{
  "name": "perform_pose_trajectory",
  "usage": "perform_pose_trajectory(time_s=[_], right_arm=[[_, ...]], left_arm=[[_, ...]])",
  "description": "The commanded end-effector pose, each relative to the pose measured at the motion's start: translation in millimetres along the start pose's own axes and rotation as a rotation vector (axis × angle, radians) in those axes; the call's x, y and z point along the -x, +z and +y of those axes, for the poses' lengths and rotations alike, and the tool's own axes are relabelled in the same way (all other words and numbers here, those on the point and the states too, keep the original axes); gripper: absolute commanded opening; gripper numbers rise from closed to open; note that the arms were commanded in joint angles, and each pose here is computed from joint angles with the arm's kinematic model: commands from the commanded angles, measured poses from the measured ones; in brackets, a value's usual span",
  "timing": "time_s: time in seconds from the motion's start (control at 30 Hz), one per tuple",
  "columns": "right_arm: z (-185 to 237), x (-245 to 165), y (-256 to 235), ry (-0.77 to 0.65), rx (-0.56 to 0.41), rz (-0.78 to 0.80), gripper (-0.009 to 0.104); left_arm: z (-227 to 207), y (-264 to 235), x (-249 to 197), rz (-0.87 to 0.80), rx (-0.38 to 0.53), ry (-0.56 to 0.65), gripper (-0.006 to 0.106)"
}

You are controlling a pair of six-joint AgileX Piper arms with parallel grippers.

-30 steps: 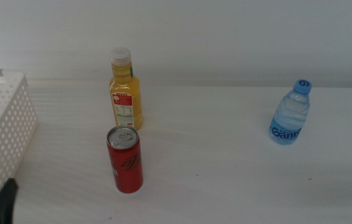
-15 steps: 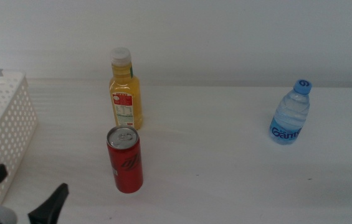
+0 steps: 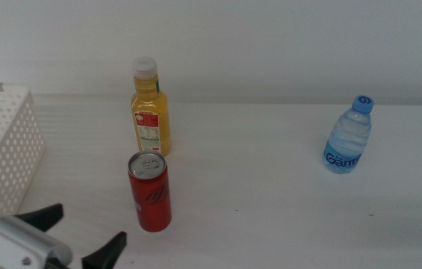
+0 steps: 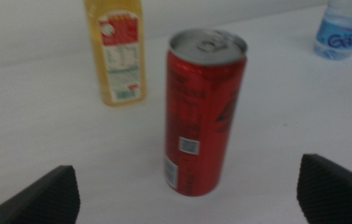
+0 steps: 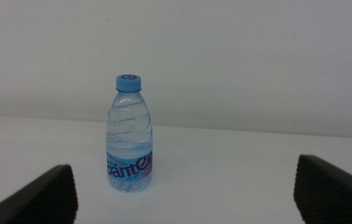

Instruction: Use arms to grab the bottles and put them into the dustbin to the left of the table.

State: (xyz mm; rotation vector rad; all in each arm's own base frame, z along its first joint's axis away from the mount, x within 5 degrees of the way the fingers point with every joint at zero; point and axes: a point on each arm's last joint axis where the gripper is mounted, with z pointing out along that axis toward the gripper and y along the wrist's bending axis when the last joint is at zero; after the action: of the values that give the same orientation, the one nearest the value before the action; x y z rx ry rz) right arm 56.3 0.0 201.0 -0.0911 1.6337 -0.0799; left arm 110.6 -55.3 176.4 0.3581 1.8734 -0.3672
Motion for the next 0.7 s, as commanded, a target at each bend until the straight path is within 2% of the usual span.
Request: perform_pose_trajectory(time_s=[0.0,0.27,0.67], right_arm=[[0.8,-11.9,-0.4,-0.005,-0.009,-0.007,0.093],[0.8,-11.9,-0.4,-0.005,-0.009,-0.007,0.093],[0.8,-11.9,-0.4,-0.005,-0.009,-0.007,0.093]], left_arm=[[-2.4,3.0,-13.7,0.035,-0.016,-0.022,0.094],[-12.8,23.2,-19.0,0.013,-0.054,-0.023,0.094],[-13.1,46.2,-27.8,-0.066,-0.022,-0.012,0.094]])
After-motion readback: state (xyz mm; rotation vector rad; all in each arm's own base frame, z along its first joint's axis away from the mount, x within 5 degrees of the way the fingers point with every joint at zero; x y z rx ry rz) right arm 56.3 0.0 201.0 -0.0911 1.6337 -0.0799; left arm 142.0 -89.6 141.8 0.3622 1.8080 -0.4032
